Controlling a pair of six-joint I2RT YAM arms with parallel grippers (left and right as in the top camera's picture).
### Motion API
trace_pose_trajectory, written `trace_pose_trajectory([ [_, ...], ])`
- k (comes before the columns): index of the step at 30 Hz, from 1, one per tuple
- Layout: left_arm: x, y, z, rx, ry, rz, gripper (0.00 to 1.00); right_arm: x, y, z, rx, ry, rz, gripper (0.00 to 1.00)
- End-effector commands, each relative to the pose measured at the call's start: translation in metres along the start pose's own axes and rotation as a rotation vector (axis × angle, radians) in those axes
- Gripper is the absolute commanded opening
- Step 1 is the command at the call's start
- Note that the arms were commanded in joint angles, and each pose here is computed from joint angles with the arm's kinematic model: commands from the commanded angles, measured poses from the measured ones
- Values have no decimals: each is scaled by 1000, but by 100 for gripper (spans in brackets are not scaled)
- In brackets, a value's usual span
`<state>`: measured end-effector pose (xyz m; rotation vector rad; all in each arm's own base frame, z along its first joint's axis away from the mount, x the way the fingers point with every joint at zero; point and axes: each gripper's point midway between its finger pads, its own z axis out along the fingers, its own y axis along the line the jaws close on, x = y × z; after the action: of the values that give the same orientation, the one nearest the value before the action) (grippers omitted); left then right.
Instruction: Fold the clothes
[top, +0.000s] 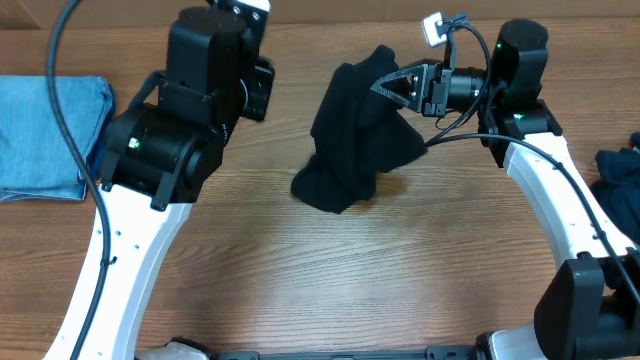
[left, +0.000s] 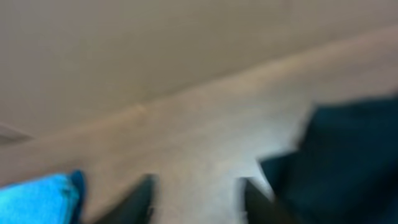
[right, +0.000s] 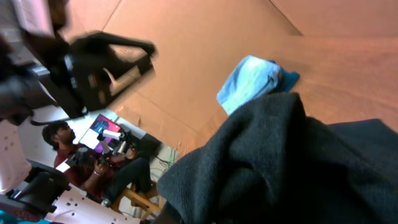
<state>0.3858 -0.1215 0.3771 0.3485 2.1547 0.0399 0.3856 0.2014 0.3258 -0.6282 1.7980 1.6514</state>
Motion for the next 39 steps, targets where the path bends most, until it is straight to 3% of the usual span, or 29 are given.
trace_pose_trajectory([
  [1,23,-42,22,197,111,3,63,-16,29,-5,-29,-14,-43,5],
  [4,46,-58,42,262,194,7,52,-24,32,-6,-22,-39,-64,5],
  [12,71,-89,66,373,249,-12,48,-46,21,-8,60,-153,-5,7],
  [28,146,-158,94,447,347,13,47,-65,5,-13,141,-273,94,8],
  [39,144,-176,108,475,255,-1,58,-71,25,-11,71,-267,53,8],
])
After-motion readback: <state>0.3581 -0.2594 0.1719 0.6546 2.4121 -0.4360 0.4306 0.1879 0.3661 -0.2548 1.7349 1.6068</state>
